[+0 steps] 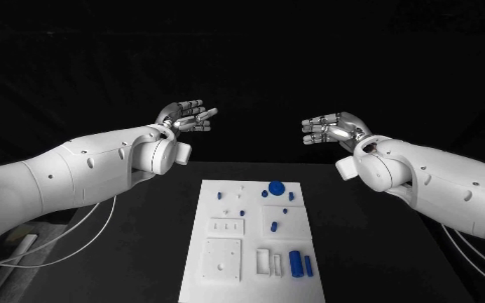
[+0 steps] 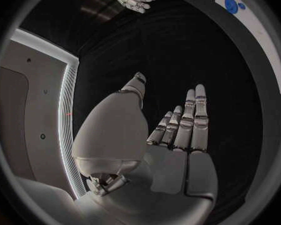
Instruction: Assemble the parts on the task board
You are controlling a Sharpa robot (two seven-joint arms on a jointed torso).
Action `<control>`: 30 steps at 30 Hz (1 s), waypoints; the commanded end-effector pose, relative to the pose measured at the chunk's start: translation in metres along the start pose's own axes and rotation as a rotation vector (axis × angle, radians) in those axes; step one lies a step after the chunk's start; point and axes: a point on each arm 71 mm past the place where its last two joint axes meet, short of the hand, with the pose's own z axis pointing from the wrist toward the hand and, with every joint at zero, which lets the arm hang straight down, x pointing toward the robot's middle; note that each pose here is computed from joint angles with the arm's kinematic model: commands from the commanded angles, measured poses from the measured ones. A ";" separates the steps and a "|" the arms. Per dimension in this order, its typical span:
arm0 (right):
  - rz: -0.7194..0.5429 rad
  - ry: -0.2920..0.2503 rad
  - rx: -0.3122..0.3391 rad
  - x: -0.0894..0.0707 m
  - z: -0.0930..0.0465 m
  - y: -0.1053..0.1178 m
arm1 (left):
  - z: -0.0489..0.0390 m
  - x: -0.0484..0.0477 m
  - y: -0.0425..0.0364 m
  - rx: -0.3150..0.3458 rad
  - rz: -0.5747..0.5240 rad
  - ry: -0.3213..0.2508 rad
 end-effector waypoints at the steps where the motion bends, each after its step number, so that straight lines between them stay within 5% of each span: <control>1: -0.272 0.066 -0.046 0.010 0.003 0.002 | -0.0068 0.0081 -0.0036 0.026 0.001 0.078; 12: -0.703 0.118 -0.058 0.037 0.012 -0.012 | -0.0365 0.0246 -0.0084 0.025 -0.053 0.213; 30: -1.082 0.093 -0.125 0.067 0.013 -0.021 | -0.0547 0.0380 -0.0118 0.032 -0.081 0.286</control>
